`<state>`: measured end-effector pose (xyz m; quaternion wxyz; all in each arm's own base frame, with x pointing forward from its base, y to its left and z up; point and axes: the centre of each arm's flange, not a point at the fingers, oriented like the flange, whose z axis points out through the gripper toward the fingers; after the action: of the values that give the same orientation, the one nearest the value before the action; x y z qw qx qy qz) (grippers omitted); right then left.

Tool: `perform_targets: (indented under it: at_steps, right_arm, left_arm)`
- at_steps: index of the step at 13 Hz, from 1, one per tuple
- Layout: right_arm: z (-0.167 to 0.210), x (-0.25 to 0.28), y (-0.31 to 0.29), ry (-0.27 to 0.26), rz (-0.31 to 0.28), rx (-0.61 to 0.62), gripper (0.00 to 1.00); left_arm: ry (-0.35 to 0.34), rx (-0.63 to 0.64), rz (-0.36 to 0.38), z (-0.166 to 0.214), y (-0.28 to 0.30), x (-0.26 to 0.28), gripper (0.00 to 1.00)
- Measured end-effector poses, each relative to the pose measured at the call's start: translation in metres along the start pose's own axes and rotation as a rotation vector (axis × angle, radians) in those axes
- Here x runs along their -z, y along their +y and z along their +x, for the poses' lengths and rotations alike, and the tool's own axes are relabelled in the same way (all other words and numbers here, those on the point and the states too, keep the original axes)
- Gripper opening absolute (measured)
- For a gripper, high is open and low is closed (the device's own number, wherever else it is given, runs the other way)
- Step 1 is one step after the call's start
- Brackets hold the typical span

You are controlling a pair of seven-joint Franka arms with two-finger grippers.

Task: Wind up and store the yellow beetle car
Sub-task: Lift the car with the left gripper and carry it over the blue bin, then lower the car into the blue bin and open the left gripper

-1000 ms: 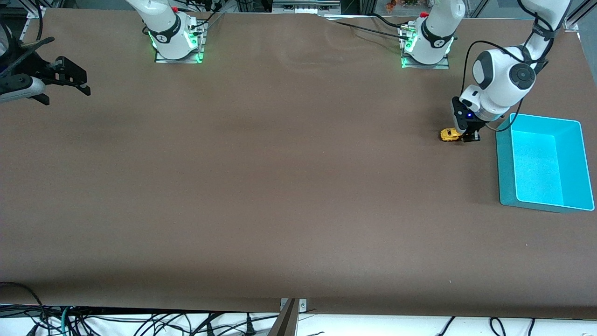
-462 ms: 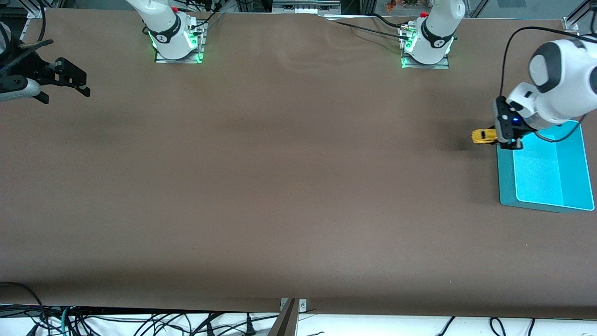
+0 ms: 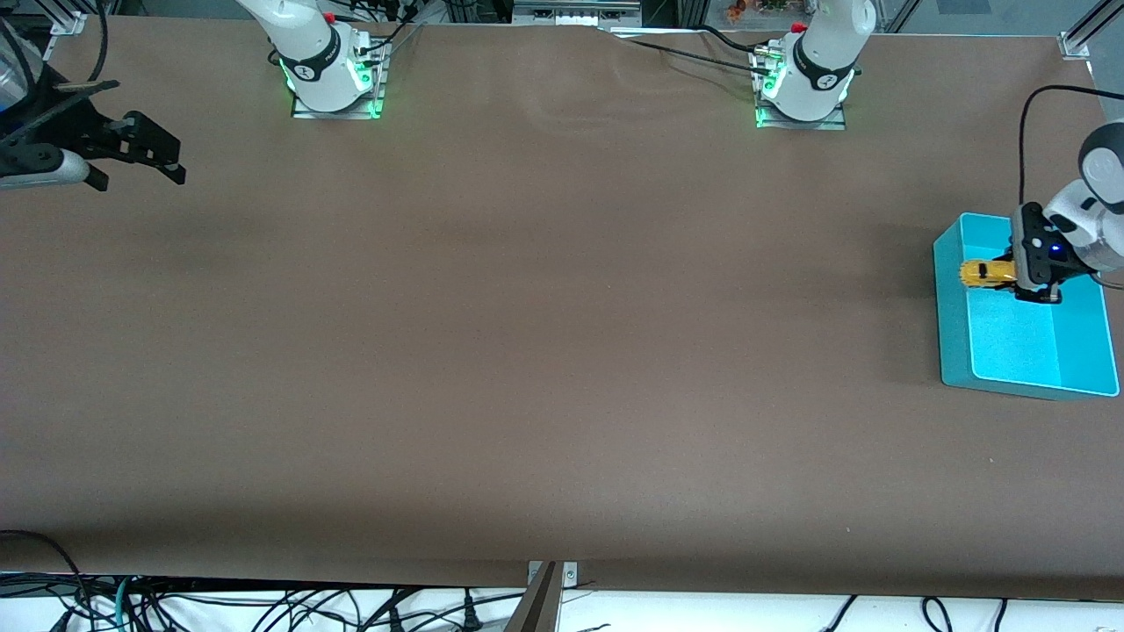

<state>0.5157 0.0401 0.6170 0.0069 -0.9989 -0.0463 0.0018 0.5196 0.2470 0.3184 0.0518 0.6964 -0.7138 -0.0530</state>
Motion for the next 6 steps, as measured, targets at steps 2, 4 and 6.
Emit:
perform_targets:
  at_steps: [2,4,6]
  right_arm:
    - [0.001,-0.001,-0.008,-0.002,-0.001,0.002,1.0]
    - [0.003,-0.006,-0.007,-0.011,0.0,0.001,1.0]
    - [0.005,-0.009,-0.007,-0.017,0.001,0.0,1.0]
  left_arm:
    - [-0.002,-0.035,-0.014,-0.025,-0.005,-0.016,0.45]
    - [-0.002,-0.075,-0.009,-0.041,-0.014,-0.04,0.45]
    - [0.015,-0.105,0.005,-0.052,-0.017,-0.071,0.45]
